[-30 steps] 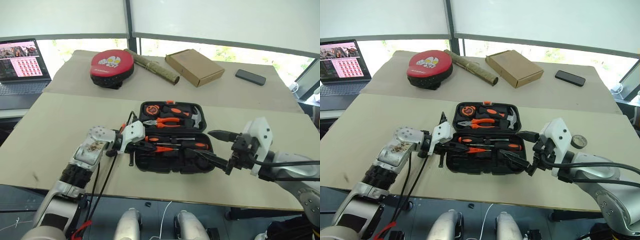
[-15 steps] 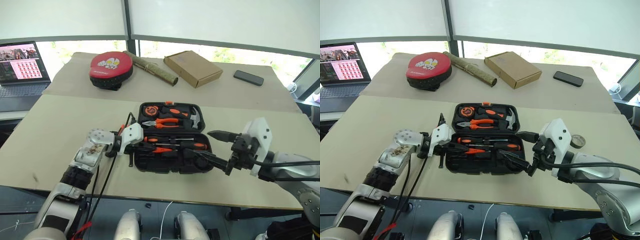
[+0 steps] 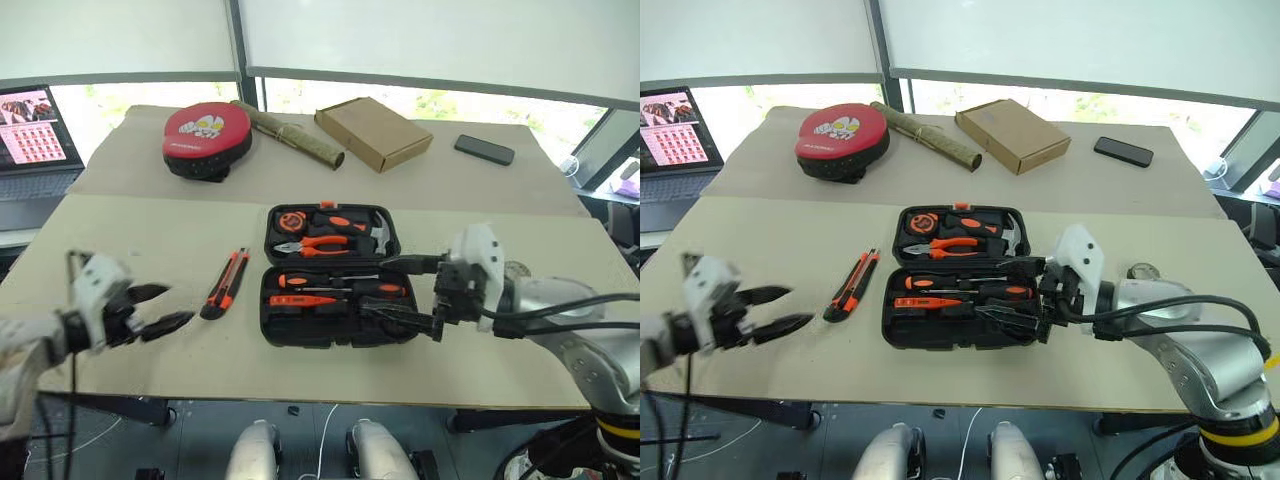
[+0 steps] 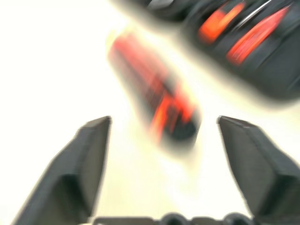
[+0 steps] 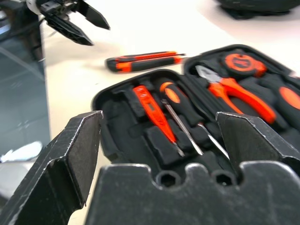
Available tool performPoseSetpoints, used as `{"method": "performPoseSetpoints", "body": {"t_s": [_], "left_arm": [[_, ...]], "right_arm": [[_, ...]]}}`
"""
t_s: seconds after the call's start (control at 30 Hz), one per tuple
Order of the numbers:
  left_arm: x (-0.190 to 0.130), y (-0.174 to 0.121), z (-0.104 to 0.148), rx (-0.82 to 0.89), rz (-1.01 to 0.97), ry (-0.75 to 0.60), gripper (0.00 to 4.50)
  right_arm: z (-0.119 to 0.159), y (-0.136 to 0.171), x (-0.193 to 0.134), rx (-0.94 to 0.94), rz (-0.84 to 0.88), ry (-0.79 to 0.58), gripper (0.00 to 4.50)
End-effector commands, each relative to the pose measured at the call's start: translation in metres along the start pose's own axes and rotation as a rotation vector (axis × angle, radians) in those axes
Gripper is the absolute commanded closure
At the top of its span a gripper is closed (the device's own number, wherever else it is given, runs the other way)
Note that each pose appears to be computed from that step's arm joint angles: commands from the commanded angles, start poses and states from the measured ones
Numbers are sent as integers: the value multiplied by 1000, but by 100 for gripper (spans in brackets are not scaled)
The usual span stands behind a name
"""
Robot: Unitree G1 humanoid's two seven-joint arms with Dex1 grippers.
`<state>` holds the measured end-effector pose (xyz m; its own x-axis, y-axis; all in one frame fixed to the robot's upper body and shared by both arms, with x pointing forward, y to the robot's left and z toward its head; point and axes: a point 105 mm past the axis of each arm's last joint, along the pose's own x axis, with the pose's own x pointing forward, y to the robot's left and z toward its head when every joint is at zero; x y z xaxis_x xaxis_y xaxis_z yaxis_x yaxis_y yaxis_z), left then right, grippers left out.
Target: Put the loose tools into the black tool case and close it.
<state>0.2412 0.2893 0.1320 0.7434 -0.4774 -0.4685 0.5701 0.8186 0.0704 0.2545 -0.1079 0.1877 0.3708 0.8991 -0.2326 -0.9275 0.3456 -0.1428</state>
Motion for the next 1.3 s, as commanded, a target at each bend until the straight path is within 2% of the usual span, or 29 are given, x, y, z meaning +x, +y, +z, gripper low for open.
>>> {"method": "performPoseSetpoints", "body": {"t_s": [0.03,0.2,0.33,0.4,0.5,0.83,0.97,1.0,1.03,1.1,1.23,1.3], "left_arm": [[-6,-6,19,60,26,-23,9],[28,-15,52,13,-1,10,9],[59,-11,60,-29,57,164,9],[66,-11,65,-32,64,192,9],[94,-14,83,-29,32,213,9],[122,-32,42,-5,-84,462,9],[125,-32,35,51,-107,456,9],[125,-31,34,64,-109,446,47],[126,-29,35,64,-103,430,60],[126,-24,39,45,-84,401,118],[121,-10,43,18,-45,367,271],[116,0,50,11,-23,335,286]], "right_arm": [[9,0,0,-69,33,-17,0],[12,3,0,-77,44,-23,0],[11,10,-1,-72,38,-25,0],[10,12,-2,-71,32,-26,0],[9,16,-4,-55,-14,-34,0],[6,24,-4,-36,-78,-42,0],[4,22,-5,-41,-102,-38,0],[3,21,-6,-42,-105,-35,0],[2,22,-6,-44,-108,-30,0],[1,22,-8,-47,-109,-23,0],[0,23,-12,-48,-107,-9,0],[-1,24,-15,-48,-110,-1,0]]}}
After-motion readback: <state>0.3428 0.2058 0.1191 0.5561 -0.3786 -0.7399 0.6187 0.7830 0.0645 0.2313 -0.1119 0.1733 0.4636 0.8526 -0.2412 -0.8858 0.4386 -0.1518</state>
